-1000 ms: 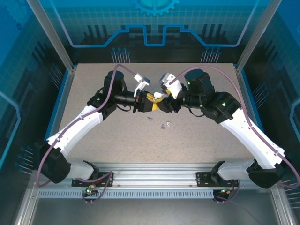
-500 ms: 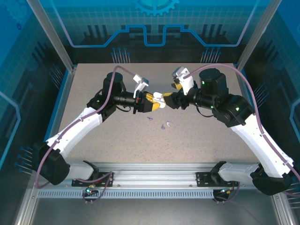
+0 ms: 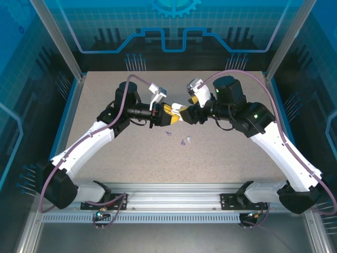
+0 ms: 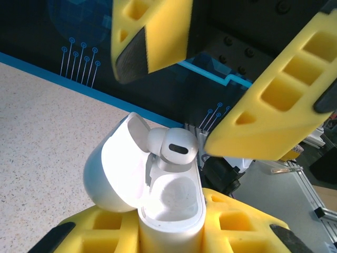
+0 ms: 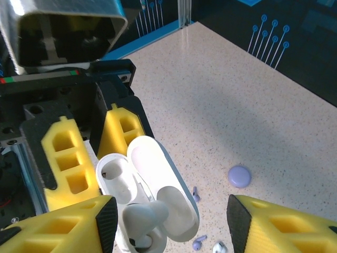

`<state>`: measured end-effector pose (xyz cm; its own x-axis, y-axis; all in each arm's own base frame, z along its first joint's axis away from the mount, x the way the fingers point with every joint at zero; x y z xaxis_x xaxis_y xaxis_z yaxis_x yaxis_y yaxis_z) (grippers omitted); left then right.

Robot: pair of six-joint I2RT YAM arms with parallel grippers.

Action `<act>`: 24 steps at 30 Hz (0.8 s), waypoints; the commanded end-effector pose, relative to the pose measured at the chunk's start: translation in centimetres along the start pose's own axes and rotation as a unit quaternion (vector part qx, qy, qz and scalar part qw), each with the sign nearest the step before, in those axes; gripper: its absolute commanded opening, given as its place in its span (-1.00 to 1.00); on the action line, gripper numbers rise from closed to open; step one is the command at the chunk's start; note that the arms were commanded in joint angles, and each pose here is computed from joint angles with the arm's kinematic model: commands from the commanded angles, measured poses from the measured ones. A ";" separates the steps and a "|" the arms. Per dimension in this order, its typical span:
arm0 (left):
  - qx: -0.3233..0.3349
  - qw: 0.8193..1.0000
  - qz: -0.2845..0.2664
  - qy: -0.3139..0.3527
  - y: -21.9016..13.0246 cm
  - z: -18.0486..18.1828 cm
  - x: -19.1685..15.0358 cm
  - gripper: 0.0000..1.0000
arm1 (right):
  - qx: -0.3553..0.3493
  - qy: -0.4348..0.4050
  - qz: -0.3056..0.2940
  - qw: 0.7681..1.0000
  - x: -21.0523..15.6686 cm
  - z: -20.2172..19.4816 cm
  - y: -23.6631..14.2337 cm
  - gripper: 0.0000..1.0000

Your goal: Insert wireless bluetooth earbuds into charging case

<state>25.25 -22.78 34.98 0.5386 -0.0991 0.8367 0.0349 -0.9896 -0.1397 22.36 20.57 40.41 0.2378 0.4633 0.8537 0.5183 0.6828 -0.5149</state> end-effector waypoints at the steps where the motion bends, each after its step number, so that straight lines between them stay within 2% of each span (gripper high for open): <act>1: -0.002 0.999 -0.008 0.034 -0.3 -1.0 0.2 -0.89 | 0.002 0.011 0.015 1.000 0.2 -0.2 0.1 0.22; 13: 0.007 0.999 -0.012 0.045 -0.4 -1.1 0.4 -0.89 | -0.053 0.020 0.043 0.997 -0.9 -1.4 -0.3 0.24; 24: 0.011 0.998 -0.017 0.051 -0.6 -1.2 0.3 -0.90 | -0.054 0.029 0.034 0.998 -1.0 -1.6 -0.9 0.27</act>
<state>25.23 -22.54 35.22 0.5077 -0.0860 0.8572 0.0772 -0.9865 -0.1447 23.36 19.57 39.79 0.3034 0.4832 0.8212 0.5706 0.5981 -0.5627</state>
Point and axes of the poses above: each hand's point on the last joint's axis, 136 mm out from that joint toward the fingers, its own y axis out along the fingers, its own z axis along the line the jaws close on, x = y × z, the point moved 7 cm from there along -y, back along the fingers, and after that the axes turned 9 degrees about -y, right-handed, at the moved point
